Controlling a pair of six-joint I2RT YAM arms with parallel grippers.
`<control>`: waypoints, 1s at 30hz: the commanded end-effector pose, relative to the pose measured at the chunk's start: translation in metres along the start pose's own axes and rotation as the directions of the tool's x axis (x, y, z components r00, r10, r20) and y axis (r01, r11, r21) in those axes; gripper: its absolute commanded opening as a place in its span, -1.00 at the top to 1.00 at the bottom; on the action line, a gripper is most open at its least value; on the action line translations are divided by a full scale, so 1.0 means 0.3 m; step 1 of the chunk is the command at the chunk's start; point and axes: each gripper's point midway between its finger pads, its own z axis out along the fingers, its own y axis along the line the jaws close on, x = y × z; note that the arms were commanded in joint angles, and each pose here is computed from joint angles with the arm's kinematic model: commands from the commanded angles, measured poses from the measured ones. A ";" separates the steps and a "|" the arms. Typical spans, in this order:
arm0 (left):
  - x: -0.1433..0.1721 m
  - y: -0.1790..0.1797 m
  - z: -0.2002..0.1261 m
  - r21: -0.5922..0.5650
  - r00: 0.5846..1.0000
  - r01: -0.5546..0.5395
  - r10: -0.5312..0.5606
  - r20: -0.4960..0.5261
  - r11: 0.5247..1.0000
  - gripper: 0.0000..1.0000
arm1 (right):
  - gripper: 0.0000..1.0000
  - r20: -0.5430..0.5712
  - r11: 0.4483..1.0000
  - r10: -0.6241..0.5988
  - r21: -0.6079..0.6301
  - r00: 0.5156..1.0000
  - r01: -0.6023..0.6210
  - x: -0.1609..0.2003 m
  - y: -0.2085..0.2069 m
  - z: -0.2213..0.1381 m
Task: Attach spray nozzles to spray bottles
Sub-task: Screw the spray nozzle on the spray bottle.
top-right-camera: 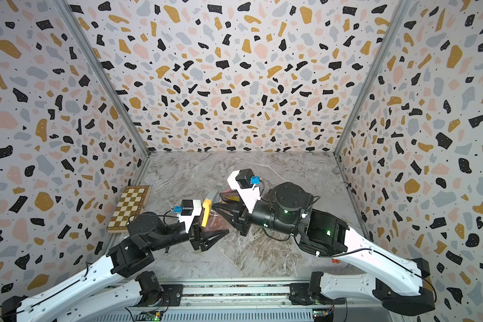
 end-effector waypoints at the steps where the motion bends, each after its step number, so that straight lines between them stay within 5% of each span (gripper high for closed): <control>1: -0.186 0.114 -0.019 -0.215 0.986 -0.023 0.058 0.157 0.976 1.00 | 0.59 -0.214 0.984 0.178 0.061 0.960 -0.169 0.230 0.013 0.063; 8: -0.164 0.157 -0.012 -0.281 0.989 -0.011 0.052 0.139 0.960 1.00 | 0.62 -0.167 0.951 0.247 0.231 0.955 -0.205 0.247 -0.010 0.109; 13: -0.161 0.127 -0.022 -0.235 0.989 -0.002 0.037 0.143 0.972 1.00 | 0.48 -0.099 0.955 0.205 0.240 0.974 -0.177 0.170 -0.022 0.073; 21: -0.160 0.033 -0.037 -0.096 0.989 -0.057 0.069 0.134 0.994 1.00 | -0.30 0.034 0.998 0.032 0.047 0.999 -0.034 -0.010 0.058 -0.112; 30: -0.148 -0.139 -0.055 0.194 0.991 -0.093 0.072 0.111 0.977 1.00 | -0.55 -0.008 0.951 -0.096 -0.297 0.995 0.090 -0.042 0.131 -0.164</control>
